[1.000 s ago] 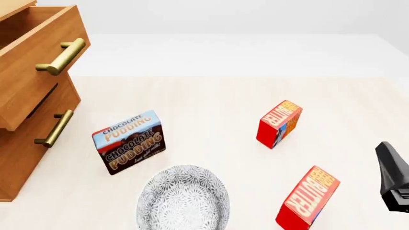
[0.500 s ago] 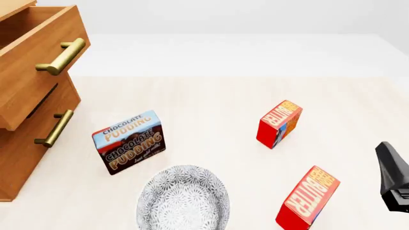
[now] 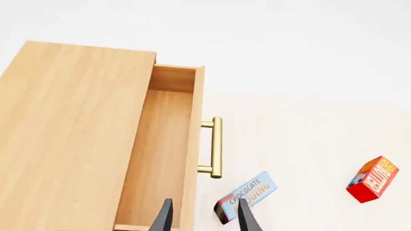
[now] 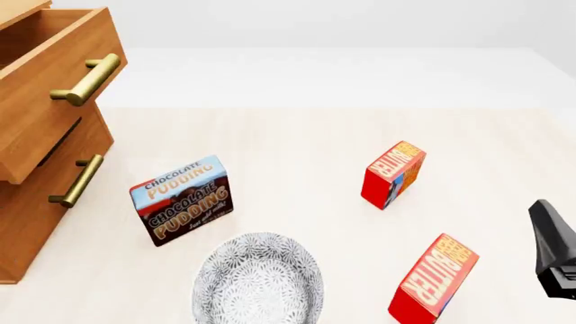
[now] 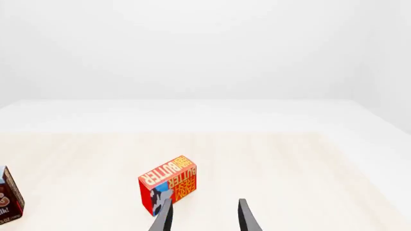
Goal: Put the butter at the front in the top drawer of the cabinet and close it.
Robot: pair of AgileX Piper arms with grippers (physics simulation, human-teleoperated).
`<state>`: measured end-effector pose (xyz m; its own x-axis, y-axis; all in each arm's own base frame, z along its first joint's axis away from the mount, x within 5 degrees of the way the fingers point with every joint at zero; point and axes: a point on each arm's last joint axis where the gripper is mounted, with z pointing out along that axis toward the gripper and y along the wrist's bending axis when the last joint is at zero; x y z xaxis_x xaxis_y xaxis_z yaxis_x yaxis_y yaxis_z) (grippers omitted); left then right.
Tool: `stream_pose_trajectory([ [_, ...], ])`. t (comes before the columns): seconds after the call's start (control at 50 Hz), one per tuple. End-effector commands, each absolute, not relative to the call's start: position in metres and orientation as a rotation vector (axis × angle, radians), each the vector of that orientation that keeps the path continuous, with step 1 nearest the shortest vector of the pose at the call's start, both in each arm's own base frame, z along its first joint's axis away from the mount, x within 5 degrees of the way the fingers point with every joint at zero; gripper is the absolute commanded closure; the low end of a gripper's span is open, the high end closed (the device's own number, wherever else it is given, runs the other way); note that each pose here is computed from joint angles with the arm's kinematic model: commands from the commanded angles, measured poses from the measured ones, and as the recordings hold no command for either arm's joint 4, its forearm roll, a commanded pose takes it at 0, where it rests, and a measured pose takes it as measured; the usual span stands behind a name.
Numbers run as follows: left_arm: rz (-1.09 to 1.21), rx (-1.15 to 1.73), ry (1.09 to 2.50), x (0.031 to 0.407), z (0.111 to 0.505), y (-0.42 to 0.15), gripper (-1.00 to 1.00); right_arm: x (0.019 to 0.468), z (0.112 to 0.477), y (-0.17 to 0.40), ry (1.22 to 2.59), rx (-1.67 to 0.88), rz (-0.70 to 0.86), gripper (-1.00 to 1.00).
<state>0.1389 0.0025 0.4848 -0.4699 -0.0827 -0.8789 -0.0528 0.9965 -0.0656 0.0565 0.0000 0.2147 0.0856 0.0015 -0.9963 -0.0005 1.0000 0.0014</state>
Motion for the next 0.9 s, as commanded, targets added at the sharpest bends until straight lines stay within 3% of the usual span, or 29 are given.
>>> stream_pose_trajectory([
  [0.02, -0.037, -0.122, 2.181, 0.158, 0.479, 0.004, -1.0, 0.056, 0.214, 0.0, 1.485, 0.001, 0.001, -1.0],
  [0.14, -0.009, -0.131, 2.205, 0.163, 0.487, 0.008, -1.0, 0.056, 0.214, 0.0, 1.485, 0.001, 0.001, -1.0],
  [0.36, 0.011, -0.135, 2.293, 0.177, 0.467, 0.012, -1.0, 0.056, 0.214, 0.0, 1.485, 0.001, 0.001, -1.0],
  [0.9, -0.014, -0.135, 2.332, 0.194, 0.449, 0.009, -1.0, 0.056, 0.214, 0.0, 1.485, 0.001, 0.001, -1.0],
])
